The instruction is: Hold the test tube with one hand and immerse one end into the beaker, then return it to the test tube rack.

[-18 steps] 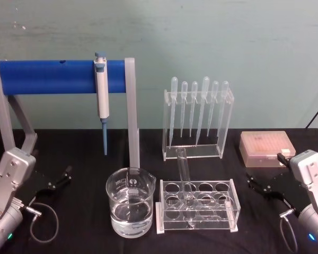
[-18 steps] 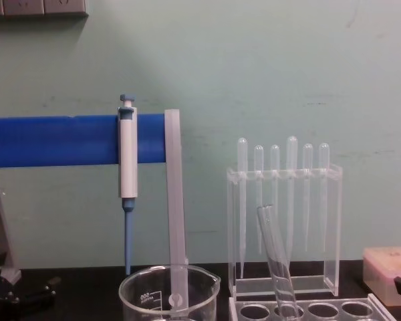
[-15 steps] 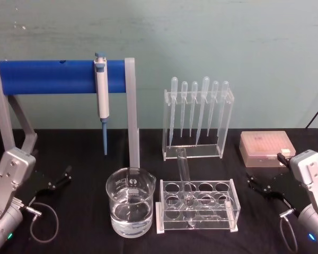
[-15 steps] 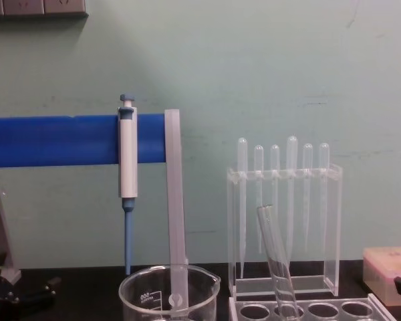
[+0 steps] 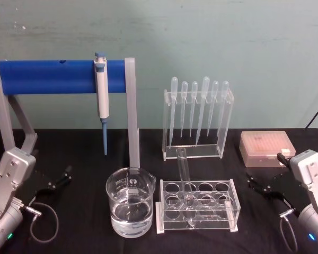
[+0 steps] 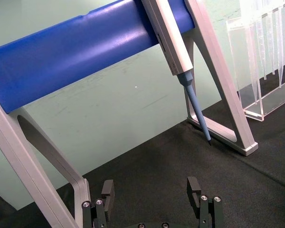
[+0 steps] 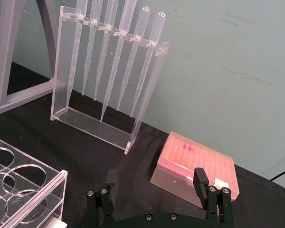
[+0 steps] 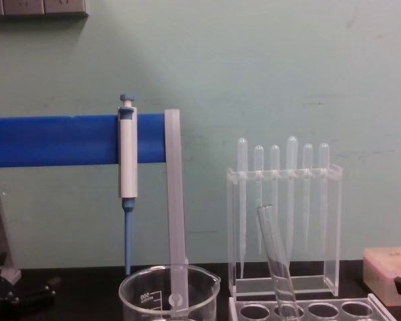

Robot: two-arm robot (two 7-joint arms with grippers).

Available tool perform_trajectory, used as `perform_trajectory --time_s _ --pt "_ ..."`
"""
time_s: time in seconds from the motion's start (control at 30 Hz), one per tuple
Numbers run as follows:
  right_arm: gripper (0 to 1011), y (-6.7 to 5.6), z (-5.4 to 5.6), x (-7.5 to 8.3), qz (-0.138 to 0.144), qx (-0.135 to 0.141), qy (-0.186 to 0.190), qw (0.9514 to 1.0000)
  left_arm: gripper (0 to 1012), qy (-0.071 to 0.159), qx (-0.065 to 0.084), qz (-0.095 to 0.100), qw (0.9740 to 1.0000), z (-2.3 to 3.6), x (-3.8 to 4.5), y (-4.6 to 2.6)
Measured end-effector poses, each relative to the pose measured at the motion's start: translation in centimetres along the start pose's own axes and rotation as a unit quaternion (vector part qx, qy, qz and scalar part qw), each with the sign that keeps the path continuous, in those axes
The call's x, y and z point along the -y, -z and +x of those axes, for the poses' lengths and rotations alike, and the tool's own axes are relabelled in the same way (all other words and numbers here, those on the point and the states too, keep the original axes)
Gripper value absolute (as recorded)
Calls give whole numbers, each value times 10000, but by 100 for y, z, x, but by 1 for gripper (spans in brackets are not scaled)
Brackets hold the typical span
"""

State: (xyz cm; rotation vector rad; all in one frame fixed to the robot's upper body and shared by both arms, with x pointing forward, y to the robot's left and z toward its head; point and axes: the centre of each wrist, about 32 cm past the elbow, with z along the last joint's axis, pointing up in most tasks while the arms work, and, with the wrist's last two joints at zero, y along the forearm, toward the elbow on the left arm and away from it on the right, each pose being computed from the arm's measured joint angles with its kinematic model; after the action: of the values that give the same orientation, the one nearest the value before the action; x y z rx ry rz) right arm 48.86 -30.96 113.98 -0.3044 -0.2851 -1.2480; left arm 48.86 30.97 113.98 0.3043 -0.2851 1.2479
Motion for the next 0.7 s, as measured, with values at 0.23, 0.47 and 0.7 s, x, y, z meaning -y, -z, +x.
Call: perform_trajectory --time_s 0.23,0.47,0.7 --pt "1000 0 0 0 0 0 0 10000 1000 0 0 0 10000 0 0 0" --pt "1000 0 0 0 0 0 0 10000 1000 0 0 0 10000 0 0 0" --pt "1000 0 0 0 -1 0 0 10000 1000 0 0 1 10000 0 0 0"
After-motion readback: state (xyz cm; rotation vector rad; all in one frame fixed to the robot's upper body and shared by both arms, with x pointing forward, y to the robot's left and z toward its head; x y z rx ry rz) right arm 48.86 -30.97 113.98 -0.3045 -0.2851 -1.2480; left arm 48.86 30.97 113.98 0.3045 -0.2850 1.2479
